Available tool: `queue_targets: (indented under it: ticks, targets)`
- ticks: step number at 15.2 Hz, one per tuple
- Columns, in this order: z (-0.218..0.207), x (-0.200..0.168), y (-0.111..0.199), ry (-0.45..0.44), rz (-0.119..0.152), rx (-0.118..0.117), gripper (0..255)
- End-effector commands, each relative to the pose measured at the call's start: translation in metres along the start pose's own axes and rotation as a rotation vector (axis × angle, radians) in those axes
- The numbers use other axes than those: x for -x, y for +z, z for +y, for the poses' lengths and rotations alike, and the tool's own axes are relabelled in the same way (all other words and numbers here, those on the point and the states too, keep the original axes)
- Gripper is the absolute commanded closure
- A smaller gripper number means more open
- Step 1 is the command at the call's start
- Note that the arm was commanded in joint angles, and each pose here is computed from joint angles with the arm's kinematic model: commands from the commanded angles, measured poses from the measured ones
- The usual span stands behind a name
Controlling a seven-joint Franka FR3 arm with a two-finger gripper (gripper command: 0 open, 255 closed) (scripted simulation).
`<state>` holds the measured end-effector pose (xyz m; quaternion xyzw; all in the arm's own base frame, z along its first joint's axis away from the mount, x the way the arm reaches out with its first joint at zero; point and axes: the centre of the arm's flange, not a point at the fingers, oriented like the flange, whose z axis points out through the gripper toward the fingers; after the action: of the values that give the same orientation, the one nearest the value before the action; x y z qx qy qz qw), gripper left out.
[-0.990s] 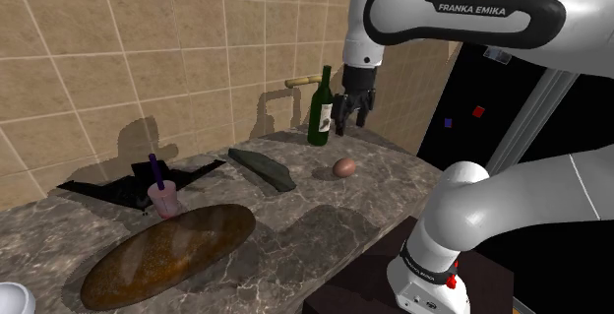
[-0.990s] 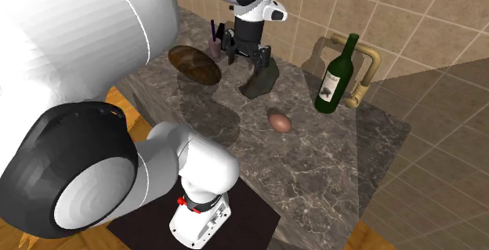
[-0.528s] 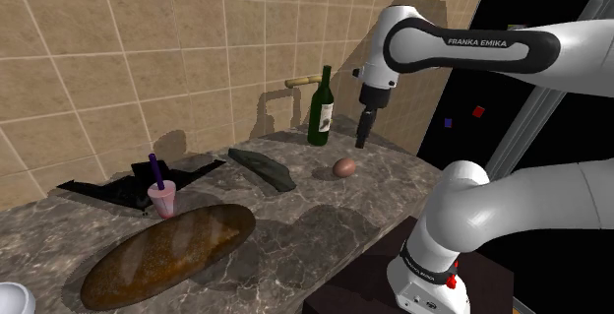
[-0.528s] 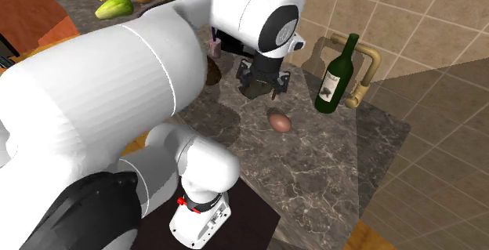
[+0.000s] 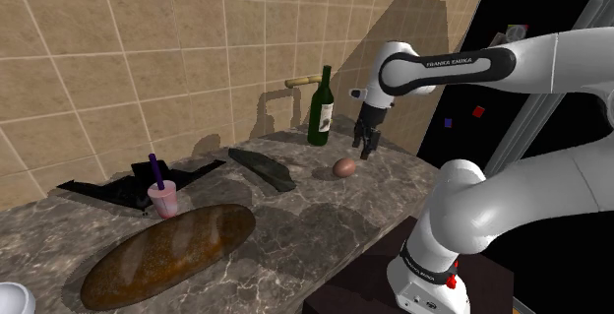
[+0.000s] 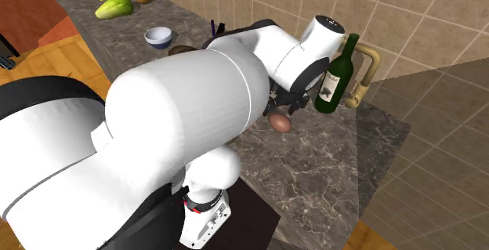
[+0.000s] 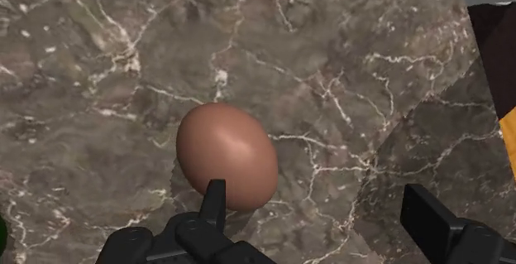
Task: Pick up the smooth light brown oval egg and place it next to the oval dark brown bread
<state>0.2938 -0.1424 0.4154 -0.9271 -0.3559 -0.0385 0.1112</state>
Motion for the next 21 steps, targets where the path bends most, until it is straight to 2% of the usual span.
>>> queue_targets:
  ticks: [1, 4, 5, 13, 20, 21]
  targets:
    - [0.024, 0.008, 0.017, -0.125, 0.018, -0.013, 0]
    - [0.059, 0.011, 0.042, -0.296, 0.044, -0.038, 0]
    - [0.065, 0.011, 0.047, -0.325, 0.048, -0.042, 0]
    - [0.063, 0.009, 0.087, -0.325, 0.048, -0.042, 0]
    - [0.063, 0.009, 0.086, -0.325, 0.048, -0.042, 0]
    - [0.063, 0.009, 0.086, -0.325, 0.048, -0.042, 255]
